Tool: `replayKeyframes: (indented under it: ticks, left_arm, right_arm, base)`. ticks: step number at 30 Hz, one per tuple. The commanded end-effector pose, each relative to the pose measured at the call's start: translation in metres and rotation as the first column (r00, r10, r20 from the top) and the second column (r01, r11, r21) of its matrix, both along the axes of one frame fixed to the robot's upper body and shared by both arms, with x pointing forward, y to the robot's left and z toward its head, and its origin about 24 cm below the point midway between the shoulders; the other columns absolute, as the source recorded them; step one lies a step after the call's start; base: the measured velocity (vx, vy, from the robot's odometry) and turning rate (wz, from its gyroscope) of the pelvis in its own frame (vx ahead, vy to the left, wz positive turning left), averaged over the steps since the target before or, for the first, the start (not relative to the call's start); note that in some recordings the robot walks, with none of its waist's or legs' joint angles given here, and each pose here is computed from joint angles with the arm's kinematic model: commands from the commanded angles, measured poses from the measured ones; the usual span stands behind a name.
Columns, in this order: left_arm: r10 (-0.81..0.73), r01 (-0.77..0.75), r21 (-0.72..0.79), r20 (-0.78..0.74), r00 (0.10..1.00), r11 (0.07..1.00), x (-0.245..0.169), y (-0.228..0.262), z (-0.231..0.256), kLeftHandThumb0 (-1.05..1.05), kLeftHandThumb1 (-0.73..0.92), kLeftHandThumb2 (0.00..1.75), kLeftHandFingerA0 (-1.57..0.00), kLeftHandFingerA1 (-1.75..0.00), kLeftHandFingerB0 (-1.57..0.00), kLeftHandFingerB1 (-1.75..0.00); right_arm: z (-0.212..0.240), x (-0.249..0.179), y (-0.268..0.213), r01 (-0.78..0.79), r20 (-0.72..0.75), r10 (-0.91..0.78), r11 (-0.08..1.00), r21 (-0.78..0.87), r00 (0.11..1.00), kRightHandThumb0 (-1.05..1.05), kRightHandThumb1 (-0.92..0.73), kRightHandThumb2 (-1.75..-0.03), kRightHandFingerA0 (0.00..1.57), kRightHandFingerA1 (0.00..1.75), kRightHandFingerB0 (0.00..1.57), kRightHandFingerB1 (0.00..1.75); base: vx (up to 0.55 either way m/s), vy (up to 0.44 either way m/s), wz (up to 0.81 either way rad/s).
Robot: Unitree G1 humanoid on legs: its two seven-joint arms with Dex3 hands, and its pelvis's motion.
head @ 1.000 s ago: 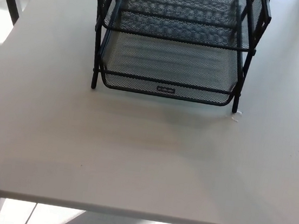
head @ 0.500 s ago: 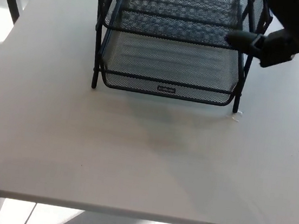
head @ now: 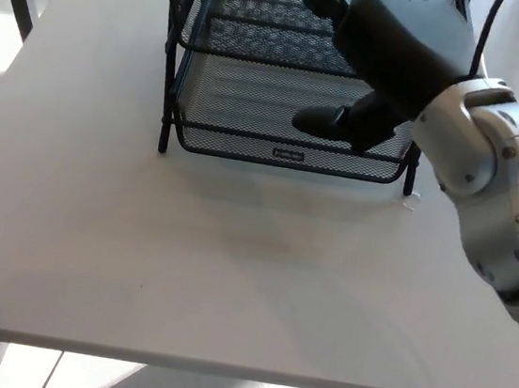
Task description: The robot uses its right hand to grab the drawer kept on the middle of the desk and pull it out towards the robot
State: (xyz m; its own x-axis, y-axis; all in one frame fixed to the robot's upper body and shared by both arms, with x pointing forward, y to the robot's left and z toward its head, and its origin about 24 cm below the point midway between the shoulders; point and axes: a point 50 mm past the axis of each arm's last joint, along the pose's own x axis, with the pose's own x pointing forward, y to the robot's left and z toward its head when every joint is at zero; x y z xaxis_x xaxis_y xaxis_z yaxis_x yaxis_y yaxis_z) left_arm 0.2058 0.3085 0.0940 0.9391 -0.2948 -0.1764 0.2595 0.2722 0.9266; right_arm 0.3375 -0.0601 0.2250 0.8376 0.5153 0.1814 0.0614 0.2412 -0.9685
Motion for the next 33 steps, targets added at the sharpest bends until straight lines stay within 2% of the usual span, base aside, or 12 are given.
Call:
replayKeyframes:
  ticks: [1,2,9,10,14,21,22,23,24,31,32,33]
  left_arm:
    - [-0.011,0.011,0.013,-0.011,1.0,1.0,0.001,0.0,-0.001,-0.28,0.55,0.57,-0.81,-0.89,-0.82,-0.59]
    - [-0.006,0.006,0.015,-0.013,1.0,1.0,0.001,0.0,0.0,-0.29,0.56,0.57,-0.81,-0.88,-0.81,-0.58]
    - [-0.015,0.015,0.019,-0.01,1.0,1.0,0.0,-0.002,0.0,-0.3,0.56,0.57,-0.8,-0.9,-0.81,-0.61]
    - [-0.015,0.016,0.01,-0.008,1.0,1.0,0.0,-0.003,-0.001,-0.29,0.55,0.57,-0.8,-0.9,-0.82,-0.61]
    - [-0.026,0.026,0.016,-0.008,1.0,1.0,-0.001,-0.004,-0.001,-0.28,0.55,0.56,-0.81,-0.91,-0.82,-0.61]
    - [-0.026,0.027,0.016,-0.039,0.999,1.0,-0.003,-0.004,-0.004,-0.3,0.57,0.57,-0.78,-0.89,-0.8,-0.61]
    - [-0.028,0.028,0.015,-0.033,0.999,0.999,-0.003,-0.003,-0.004,-0.3,0.57,0.57,-0.79,-0.88,-0.81,-0.6]
    - [-0.029,0.03,0.014,-0.028,0.999,0.999,-0.003,-0.003,-0.004,-0.29,0.56,0.57,-0.8,-0.89,-0.81,-0.61]
    - [-0.028,0.028,0.02,-0.037,0.999,0.999,-0.003,-0.003,-0.004,-0.3,0.58,0.57,-0.79,-0.88,-0.79,-0.6]
    - [-0.029,0.029,0.017,-0.023,0.999,0.999,-0.001,-0.004,-0.002,-0.29,0.56,0.57,-0.8,-0.9,-0.81,-0.6]
    - [-0.028,0.028,0.019,-0.026,0.999,0.999,-0.001,-0.004,-0.002,-0.29,0.56,0.57,-0.8,-0.89,-0.81,-0.6]
    - [-0.029,0.029,0.016,-0.023,0.999,0.999,-0.001,-0.004,-0.002,-0.29,0.56,0.57,-0.8,-0.9,-0.82,-0.61]
  right_arm:
    - [-0.009,0.006,0.003,0.044,-0.003,-0.045,0.997,-0.064,0.999,-0.69,-0.38,-0.82,0.01,0.43,0.0,0.27]
    - [-0.014,0.011,0.003,0.071,-0.03,-0.074,0.993,-0.091,0.997,-0.77,-0.42,-0.81,0.0,0.31,0.0,0.19]
    - [-0.036,0.031,-0.003,0.171,-0.052,-0.179,0.976,-0.131,0.982,-0.72,-0.37,-0.72,0.0,0.22,0.0,0.13]
    - [-0.04,0.036,-0.005,0.19,-0.029,-0.195,0.974,-0.125,0.98,-0.66,-0.35,-0.73,0.0,0.3,0.0,0.16]
    - [-0.048,0.047,-0.011,0.255,0.002,-0.256,0.96,-0.118,0.967,-0.65,-0.33,-0.7,0.0,0.22,0.0,0.15]
    - [-0.056,0.056,-0.019,0.303,0.034,-0.301,0.951,-0.058,0.953,-0.54,-0.28,-0.7,0.0,0.27,0.0,0.32]
    - [-0.054,0.058,-0.02,0.311,0.031,-0.309,0.95,-0.044,0.95,-0.48,-0.47,-0.54,0.0,0.21,0.07,0.32]
    - [-0.054,0.059,-0.021,0.334,0.075,-0.329,0.94,-0.066,0.941,-0.57,-0.31,-0.72,0.0,0.27,0.0,0.38]
    - [-0.052,0.062,-0.023,0.348,0.092,-0.342,0.935,-0.07,0.935,-0.52,-0.48,-0.59,0.01,0.25,0.05,0.33]
    - [-0.04,0.068,-0.025,0.363,0.161,-0.346,0.927,-0.094,0.924,-0.56,-0.51,-0.57,0.04,0.43,0.07,0.33]
    - [-0.04,0.068,-0.025,0.361,0.17,-0.342,0.928,-0.095,0.924,-0.36,-0.36,-0.92,0.0,0.52,0.0,0.51]
    - [-0.04,0.068,-0.025,0.357,0.184,-0.335,0.928,-0.106,0.924,-0.59,-0.39,-0.75,0.12,0.53,0.04,0.45]
  base:
    - [0.0,0.0,0.0]
    - [0.0,0.0,0.0]
    - [0.0,0.0,0.0]
    - [0.0,0.0,0.0]
    - [0.0,0.0,0.0]
    - [0.0,0.0,0.0]
    - [0.0,0.0,0.0]
    - [0.0,0.0,0.0]
    - [0.0,0.0,0.0]
    - [0.0,0.0,0.0]
    - [0.0,0.0,0.0]
    - [0.0,0.0,0.0]
